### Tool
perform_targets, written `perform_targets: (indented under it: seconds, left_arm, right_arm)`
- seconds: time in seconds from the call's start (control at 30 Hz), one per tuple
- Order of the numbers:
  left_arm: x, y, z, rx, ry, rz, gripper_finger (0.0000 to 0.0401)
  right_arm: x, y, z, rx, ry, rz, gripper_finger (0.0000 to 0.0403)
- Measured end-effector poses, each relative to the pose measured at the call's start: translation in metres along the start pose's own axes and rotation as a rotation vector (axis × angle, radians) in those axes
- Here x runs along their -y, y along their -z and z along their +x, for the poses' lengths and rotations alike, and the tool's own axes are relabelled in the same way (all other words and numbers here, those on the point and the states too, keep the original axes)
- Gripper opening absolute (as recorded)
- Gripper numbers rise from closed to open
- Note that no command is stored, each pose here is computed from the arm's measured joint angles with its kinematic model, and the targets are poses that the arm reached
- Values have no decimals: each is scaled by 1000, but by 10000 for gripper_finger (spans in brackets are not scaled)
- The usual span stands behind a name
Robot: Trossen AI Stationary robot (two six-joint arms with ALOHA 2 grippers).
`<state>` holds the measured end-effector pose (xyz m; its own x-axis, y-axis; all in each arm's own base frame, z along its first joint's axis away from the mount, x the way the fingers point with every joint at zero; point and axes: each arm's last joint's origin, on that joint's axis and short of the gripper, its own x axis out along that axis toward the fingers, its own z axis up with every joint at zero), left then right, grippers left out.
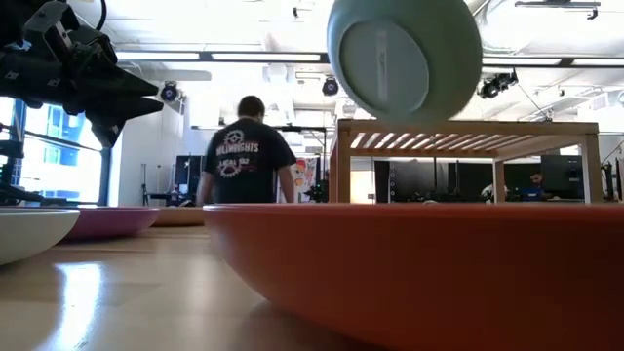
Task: Place and stack plates onto a shelf
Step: Put the middle right green plate on the shelf
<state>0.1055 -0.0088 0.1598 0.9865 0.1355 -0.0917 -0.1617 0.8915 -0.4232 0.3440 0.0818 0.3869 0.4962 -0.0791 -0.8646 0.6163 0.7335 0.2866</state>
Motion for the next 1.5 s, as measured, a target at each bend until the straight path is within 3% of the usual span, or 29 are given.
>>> perform_targets:
  seconds: [0.43,0.63,0.97,1.23,1.5]
  left_arm:
    - [0,0,0,1,-3,0,108]
    - [0,0,0,1,-5,1,108]
    - [-1,-1,0,28,-43,-59,108]
    - [-1,-1,0,34,-44,-235,108]
    - [-2,-2,0,68,-86,-266,108]
  right_arm:
    - [23,-14,-51,149,200,-59,0]
    - [35,-29,-56,222,268,-139,0]
    - [74,-67,-50,179,414,-358,0]
    - [101,-93,-36,67,498,-589,0]
    - [110,-110,4,-61,515,-652,0]
